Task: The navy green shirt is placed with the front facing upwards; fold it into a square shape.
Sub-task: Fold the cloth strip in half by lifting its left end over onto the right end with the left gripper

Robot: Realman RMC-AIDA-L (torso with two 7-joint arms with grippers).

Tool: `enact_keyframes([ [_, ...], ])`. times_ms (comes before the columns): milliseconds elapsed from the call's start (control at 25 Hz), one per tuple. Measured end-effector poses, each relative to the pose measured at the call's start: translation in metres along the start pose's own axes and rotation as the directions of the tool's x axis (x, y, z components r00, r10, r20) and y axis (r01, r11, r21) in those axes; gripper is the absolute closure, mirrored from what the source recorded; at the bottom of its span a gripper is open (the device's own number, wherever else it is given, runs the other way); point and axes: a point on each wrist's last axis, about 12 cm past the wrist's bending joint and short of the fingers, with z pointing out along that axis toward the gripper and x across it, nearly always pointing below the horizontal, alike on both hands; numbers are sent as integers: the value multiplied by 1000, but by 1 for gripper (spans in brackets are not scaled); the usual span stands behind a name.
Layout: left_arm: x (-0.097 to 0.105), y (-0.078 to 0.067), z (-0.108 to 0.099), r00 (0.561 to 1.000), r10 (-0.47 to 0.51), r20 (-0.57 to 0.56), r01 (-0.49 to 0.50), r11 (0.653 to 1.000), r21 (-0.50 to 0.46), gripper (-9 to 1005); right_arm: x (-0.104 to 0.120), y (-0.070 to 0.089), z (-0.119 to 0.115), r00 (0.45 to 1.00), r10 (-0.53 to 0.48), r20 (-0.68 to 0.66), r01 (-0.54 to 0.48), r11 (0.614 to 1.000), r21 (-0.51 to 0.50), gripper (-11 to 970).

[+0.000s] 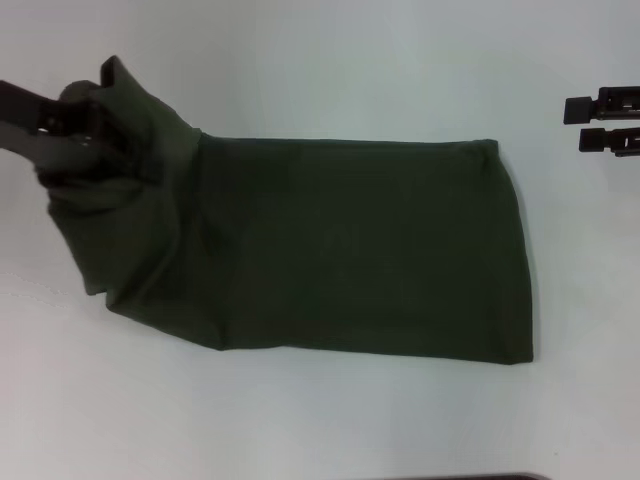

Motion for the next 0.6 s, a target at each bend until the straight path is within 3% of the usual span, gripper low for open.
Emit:
enact_keyframes([
  [600, -10, -35, 36, 997, 78, -4, -77, 987, 139, 957, -1, 0, 0, 1000, 8, 0, -8, 1000, 3, 154],
])
